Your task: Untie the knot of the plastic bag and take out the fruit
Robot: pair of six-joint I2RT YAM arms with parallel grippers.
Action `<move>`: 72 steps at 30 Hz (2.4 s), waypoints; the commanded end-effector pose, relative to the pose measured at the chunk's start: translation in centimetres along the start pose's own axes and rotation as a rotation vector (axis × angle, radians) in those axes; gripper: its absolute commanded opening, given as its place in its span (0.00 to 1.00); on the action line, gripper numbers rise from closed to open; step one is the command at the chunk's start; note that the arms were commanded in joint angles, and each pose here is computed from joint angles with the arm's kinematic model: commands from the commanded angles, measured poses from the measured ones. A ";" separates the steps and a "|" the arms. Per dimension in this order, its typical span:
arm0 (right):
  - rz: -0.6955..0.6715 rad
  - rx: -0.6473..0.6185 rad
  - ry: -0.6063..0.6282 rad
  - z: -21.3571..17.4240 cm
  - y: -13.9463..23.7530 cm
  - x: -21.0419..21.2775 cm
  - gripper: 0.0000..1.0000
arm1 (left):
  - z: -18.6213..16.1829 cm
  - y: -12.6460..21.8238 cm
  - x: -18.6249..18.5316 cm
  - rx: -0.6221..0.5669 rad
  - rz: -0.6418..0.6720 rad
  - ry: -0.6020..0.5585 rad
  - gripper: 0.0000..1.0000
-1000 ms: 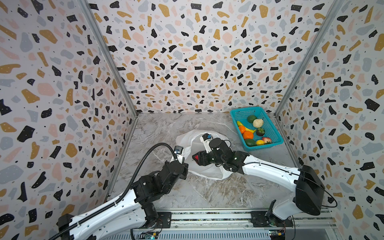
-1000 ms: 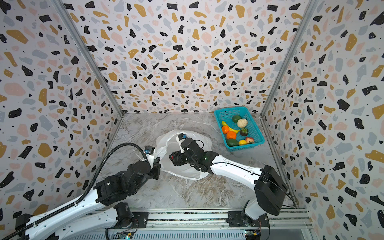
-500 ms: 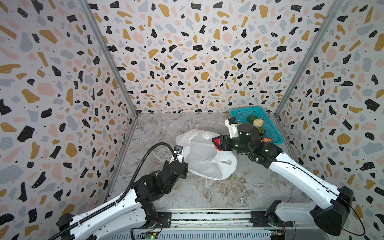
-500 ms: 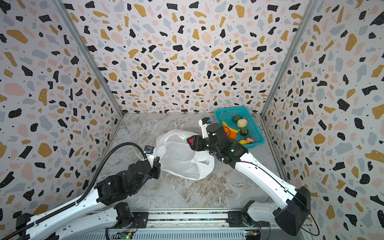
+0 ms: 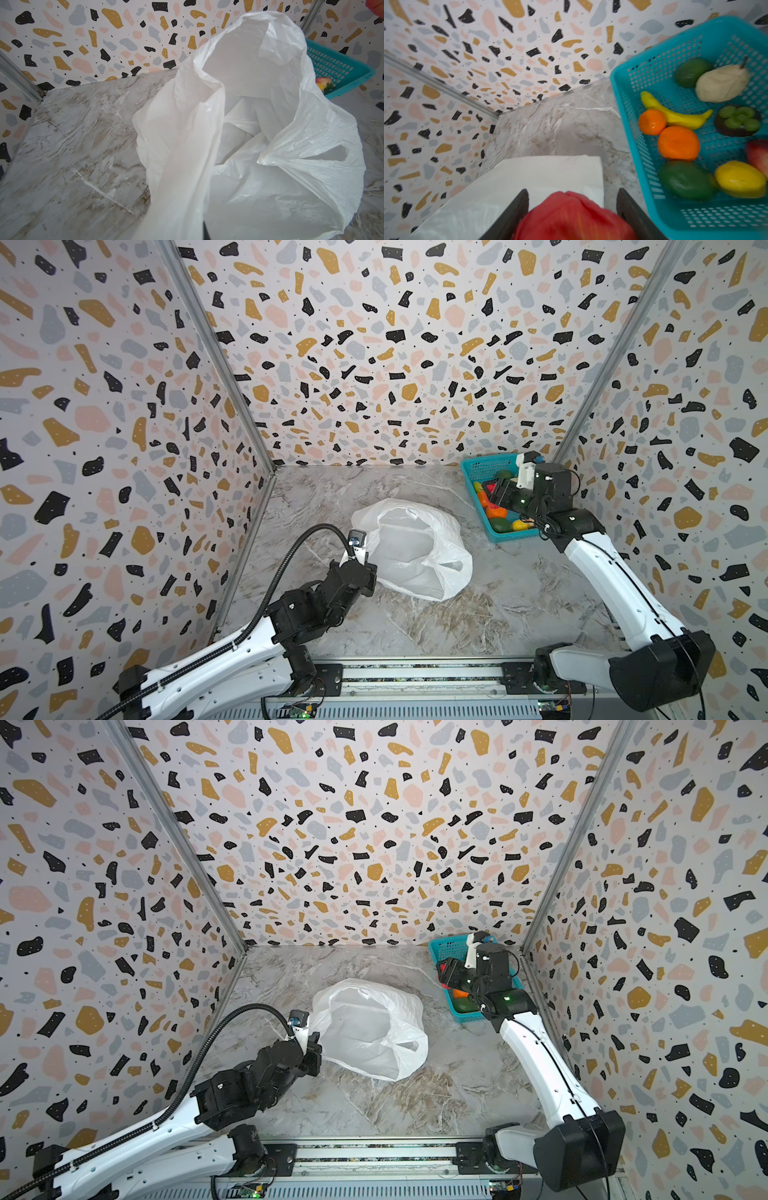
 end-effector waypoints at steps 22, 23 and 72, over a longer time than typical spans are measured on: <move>-0.400 -0.051 0.068 4.5 -12.4 -16.5 0.77 | 0.7 -0.4 0.3 -0.046 0.038 0.007 0.00; -0.409 -0.046 0.069 4.4 -12.4 -16.8 0.79 | 0.7 -0.4 0.3 -0.046 0.038 0.008 0.00; -0.177 0.015 0.056 -3.1 0.6 -6.8 0.91 | 6.1 -15.8 7.4 -0.130 0.209 0.001 0.00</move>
Point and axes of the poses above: each gripper's point midway between its finger pads, its own y axis back along the fingers, its own x axis along the line the jaws close on, z = x × y, the point moved 2 cm from there along y, back along the fingers, and after that the axes turned 12 degrees about -y, right-handed, at the moved point
